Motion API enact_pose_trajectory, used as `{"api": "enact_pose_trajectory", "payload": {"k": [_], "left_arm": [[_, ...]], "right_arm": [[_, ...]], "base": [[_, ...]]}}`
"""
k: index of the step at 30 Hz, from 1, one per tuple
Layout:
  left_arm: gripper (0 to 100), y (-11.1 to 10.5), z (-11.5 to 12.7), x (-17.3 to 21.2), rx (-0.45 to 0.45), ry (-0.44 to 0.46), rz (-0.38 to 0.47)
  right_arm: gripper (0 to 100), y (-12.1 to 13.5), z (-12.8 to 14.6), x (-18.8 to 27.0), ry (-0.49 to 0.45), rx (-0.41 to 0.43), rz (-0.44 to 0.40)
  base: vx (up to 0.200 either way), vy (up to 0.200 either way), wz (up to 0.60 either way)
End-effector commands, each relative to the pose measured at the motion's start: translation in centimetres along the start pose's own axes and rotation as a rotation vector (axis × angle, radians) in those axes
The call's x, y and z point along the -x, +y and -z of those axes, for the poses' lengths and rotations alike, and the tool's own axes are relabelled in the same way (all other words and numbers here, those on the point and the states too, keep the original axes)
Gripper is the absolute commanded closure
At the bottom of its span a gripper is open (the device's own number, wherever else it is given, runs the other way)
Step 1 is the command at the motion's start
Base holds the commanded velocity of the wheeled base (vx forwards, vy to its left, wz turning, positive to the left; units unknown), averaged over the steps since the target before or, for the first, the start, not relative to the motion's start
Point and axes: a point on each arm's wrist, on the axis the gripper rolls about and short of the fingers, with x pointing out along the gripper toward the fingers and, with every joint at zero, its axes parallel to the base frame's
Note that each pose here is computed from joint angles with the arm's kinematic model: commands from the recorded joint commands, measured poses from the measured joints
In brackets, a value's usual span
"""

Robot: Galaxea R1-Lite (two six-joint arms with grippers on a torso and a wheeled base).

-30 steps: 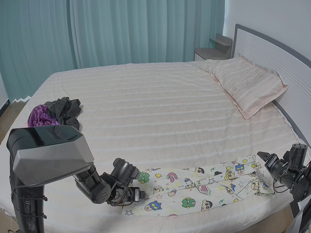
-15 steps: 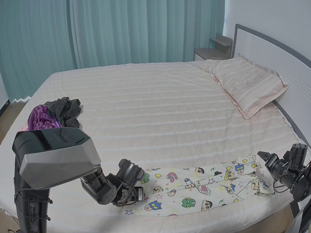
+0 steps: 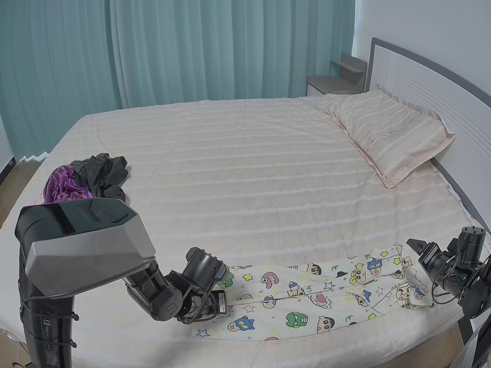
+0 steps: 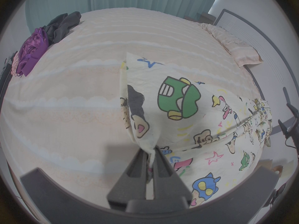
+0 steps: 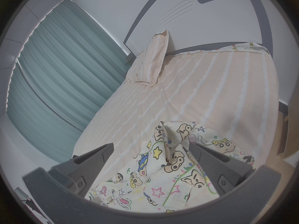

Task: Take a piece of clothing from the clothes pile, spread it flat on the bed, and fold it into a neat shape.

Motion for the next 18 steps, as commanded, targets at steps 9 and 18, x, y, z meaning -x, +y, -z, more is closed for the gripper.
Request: {"api": "enact_pose_trajectory", "payload": {"k": [9,18], "left_arm": [[100,3.6,-2.0,4.2,0.097,-0.040,0.015],[100,7.9,-3.2,7.6,0.209,-0.073,0.027]], "right_arm": [[0,-0.2,0.2,0.3,0.010,-0.004,0.011],[0,-0.2,0.2,0.3,0.009,-0.010,0.010]], "base": [[0.000,0.000,0.00],[0.000,0.000,0.00]]}}
